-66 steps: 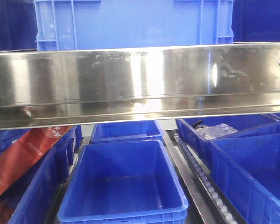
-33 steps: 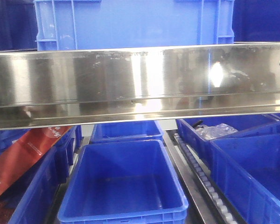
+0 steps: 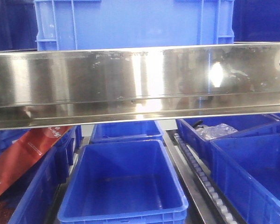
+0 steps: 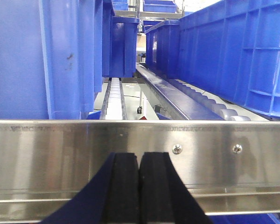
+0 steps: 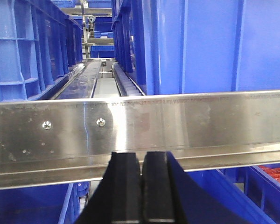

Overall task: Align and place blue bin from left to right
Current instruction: 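Withdraw both open grippers down and away from the placed bin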

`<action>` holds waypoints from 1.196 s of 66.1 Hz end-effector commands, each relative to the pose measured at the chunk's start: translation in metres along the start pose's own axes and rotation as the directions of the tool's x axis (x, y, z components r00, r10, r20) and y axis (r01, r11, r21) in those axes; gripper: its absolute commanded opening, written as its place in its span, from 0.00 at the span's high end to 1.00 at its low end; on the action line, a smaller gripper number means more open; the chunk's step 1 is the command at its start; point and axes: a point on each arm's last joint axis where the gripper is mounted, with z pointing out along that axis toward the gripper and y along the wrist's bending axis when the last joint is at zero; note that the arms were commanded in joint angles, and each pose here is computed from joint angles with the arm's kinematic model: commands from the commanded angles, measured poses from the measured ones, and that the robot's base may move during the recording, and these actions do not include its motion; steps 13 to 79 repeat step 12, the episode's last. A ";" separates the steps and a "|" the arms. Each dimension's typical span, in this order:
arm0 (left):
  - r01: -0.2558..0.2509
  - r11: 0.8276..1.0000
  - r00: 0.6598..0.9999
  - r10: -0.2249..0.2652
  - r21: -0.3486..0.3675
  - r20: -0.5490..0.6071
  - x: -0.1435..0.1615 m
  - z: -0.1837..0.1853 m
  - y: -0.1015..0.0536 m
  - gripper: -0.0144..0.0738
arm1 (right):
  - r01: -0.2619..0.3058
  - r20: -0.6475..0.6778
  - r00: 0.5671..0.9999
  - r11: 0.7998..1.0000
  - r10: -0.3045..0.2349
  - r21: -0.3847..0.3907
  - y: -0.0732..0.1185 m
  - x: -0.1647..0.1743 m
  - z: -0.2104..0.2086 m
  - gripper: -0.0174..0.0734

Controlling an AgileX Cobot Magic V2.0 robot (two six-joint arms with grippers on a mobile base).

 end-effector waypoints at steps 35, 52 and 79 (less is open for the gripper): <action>0.005 1.000 1.000 -0.005 0.000 0.025 -0.002 -0.001 0.000 0.96 | 0.003 0.032 0.999 1.000 -0.003 0.003 0.000 -0.002 -0.001 0.89; 0.005 1.000 1.000 -0.005 0.000 0.025 -0.002 -0.001 0.000 0.96 | 0.003 0.032 0.999 1.000 -0.003 0.003 0.000 -0.002 -0.001 0.89; 0.005 1.000 1.000 -0.005 0.000 0.025 -0.002 -0.001 0.000 0.96 | 0.003 0.032 0.999 1.000 -0.003 0.003 0.000 -0.002 -0.001 0.89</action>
